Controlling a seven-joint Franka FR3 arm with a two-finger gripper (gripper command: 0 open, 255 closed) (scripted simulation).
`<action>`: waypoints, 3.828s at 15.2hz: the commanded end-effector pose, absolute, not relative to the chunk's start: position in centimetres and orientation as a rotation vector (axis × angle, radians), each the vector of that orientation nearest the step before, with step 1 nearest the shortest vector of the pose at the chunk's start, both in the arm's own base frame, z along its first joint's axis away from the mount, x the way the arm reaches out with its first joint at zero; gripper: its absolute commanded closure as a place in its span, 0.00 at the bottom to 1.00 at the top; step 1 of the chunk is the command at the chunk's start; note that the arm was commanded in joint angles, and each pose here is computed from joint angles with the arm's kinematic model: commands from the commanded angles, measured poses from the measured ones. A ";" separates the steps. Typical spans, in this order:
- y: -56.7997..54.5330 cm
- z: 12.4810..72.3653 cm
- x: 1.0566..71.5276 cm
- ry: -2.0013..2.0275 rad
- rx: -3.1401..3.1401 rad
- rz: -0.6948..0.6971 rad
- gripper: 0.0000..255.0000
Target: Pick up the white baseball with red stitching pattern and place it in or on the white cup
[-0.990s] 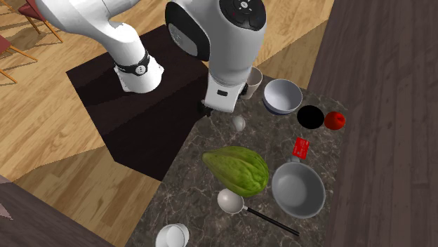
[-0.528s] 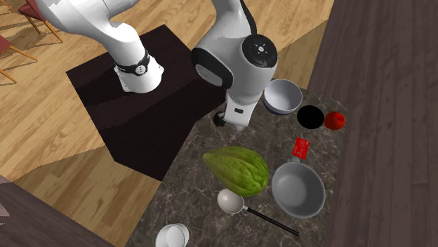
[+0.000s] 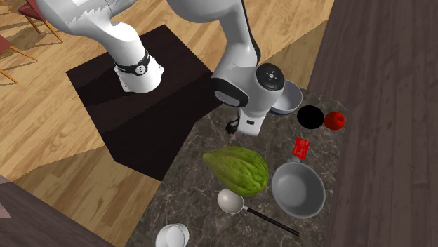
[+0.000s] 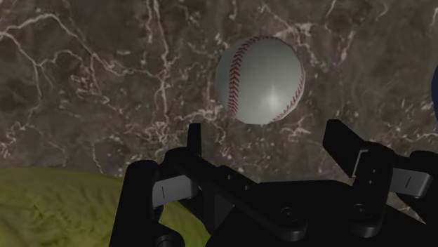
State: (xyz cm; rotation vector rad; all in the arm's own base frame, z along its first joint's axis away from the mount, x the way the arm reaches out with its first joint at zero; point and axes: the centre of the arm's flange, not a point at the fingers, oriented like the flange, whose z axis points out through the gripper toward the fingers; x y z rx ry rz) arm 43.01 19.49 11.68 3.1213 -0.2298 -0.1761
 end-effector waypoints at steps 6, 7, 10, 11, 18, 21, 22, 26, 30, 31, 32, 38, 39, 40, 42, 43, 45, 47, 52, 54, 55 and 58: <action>19.5 8.2 42.7 -0.230 3.121 -0.175 0.00; 19.5 8.2 42.7 -0.230 3.121 -0.175 0.00; 19.5 8.2 42.7 -0.230 3.121 -0.175 0.00; 19.5 8.2 42.7 -0.230 3.121 -0.175 0.00; 19.5 8.2 42.7 -0.230 3.121 -0.175 1.00; 19.5 8.2 42.7 -0.230 3.121 -0.175 1.00; 19.5 8.2 42.7 -0.230 3.121 -0.175 1.00; 19.2 9.5 40.3 -0.281 3.144 -0.160 0.00; 18.7 12.2 35.3 -0.385 3.187 -0.129 0.00; 18.6 12.4 34.8 -0.395 3.191 -0.126 0.00; 18.7 11.9 34.8 -0.395 3.191 -0.126 0.00; 19.0 8.5 34.6 -0.395 3.191 -0.126 0.00; 19.0 8.5 34.6 -0.395 3.191 -0.126 0.00; 19.0 8.5 34.6 -0.395 3.191 -0.126 0.00; 19.0 8.5 34.6 -0.395 3.191 -0.126 0.00; 19.0 8.5 34.6 -0.395 3.191 -0.126 0.00; 19.0 8.5 34.6 -0.395 3.191 -0.126 0.00; 19.0 8.5 34.6 -0.395 3.191 -0.126 1.00; 19.0 8.5 34.6 -0.395 3.191 -0.126 1.00; 19.0 8.5 34.6 -0.395 3.191 -0.126 1.00; 19.0 8.5 34.6 -0.395 3.191 -0.126 1.00; 19.0 9.5 34.6 -0.395 3.191 -0.126 1.00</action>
